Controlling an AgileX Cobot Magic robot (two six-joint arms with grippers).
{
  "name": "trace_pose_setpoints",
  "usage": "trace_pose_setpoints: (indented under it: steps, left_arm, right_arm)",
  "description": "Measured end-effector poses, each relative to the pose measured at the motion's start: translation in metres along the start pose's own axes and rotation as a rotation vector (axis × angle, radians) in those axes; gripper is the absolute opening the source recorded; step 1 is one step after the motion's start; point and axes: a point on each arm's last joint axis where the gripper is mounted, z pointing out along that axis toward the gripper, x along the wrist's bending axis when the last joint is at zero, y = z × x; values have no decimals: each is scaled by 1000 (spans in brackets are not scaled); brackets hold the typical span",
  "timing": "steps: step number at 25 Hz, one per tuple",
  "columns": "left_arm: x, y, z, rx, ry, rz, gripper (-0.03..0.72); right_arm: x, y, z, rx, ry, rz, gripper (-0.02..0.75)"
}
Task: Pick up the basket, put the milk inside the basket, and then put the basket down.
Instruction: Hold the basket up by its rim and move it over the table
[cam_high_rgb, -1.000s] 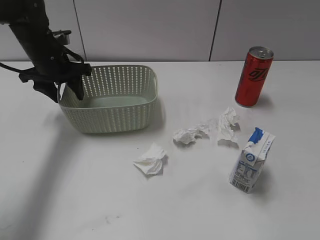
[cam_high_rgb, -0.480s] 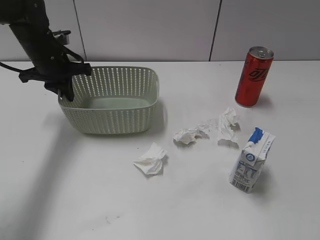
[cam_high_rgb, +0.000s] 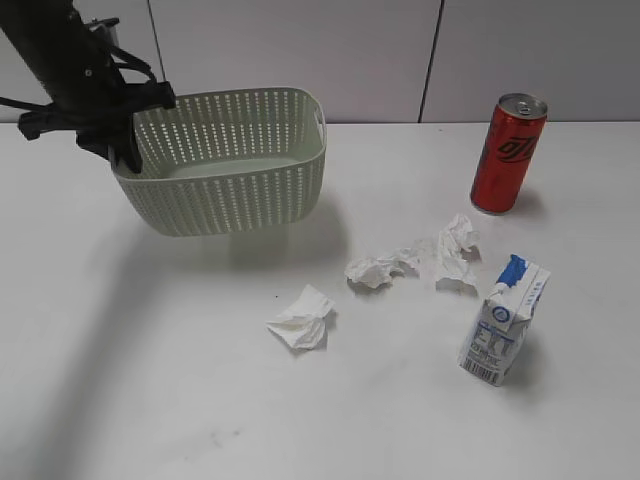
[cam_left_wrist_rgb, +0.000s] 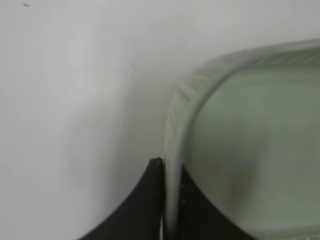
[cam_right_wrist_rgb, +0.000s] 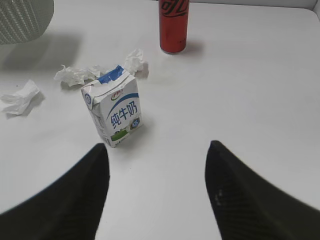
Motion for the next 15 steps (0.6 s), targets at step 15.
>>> trace_pose_setpoints:
  steps: [15]
  left_arm:
    - [-12, -99, -27, -87, -92, 18, -2]
  right_arm:
    - [-1, 0, 0, 2, -9, -6, 483]
